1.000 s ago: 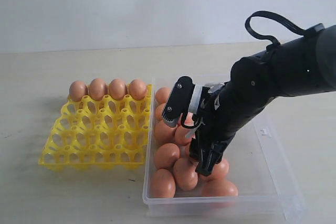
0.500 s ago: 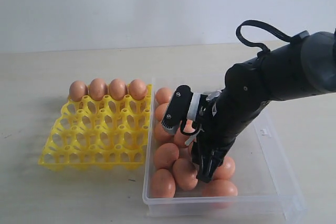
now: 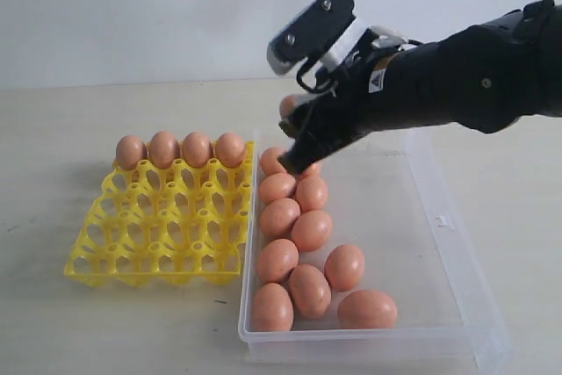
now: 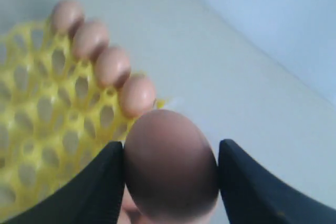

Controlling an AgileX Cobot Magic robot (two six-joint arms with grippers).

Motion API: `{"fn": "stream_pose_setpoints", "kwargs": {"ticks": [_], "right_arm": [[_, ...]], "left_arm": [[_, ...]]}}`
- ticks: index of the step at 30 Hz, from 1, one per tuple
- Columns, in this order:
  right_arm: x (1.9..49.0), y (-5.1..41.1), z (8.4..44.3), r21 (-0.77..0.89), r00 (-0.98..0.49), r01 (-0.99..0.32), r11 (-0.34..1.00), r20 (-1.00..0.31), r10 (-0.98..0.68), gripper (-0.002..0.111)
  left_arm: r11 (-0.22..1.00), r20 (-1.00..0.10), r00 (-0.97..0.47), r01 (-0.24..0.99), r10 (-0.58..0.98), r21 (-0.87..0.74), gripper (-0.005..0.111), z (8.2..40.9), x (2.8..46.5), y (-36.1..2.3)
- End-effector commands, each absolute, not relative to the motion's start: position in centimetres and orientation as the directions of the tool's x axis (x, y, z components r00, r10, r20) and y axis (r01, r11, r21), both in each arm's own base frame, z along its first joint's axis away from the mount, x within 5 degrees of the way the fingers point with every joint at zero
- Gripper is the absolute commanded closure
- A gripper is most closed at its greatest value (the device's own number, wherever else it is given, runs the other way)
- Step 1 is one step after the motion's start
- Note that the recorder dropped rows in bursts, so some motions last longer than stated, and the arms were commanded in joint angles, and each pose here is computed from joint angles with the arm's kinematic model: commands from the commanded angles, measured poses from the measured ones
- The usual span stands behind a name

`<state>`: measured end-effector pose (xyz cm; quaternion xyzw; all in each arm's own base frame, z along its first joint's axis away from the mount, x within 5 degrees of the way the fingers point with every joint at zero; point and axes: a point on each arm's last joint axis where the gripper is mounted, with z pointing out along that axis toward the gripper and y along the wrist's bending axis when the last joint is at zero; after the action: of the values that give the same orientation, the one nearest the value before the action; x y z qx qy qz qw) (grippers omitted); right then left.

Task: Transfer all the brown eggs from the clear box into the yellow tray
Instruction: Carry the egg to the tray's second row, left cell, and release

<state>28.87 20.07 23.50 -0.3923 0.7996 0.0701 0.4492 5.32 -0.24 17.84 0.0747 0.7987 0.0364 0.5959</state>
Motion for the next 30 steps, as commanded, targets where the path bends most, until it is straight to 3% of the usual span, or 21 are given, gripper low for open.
{"fn": "stream_pose_setpoints", "kwargs": {"ticks": [1,6,12,30], "right_arm": [[29.8,22.8,23.5,-0.083,-0.239,-0.63,0.772,-0.925,-0.294,0.108],[31.3,28.4,20.5,-0.085,-0.24,-0.704,0.705,-0.906,-0.349,0.108],[34.6,34.6,18.7,0.183,-0.272,-0.72,0.67,-0.962,-0.029,0.108],[36.3,40.4,11.2,0.237,-0.345,-0.739,0.631,-0.937,-0.052,0.108]], "left_arm": [[0.988,-0.954,-0.262,0.07,0.149,0.135,0.107,18.1,5.3,-0.3],[0.988,-0.954,-0.262,0.07,0.149,0.135,0.107,18.1,5.3,-0.3],[0.988,-0.954,-0.262,0.07,0.149,0.135,0.107,18.1,5.3,-0.3],[0.984,-0.949,-0.264,0.07,0.175,0.162,0.107,18.1,5.3,-0.2]]}}
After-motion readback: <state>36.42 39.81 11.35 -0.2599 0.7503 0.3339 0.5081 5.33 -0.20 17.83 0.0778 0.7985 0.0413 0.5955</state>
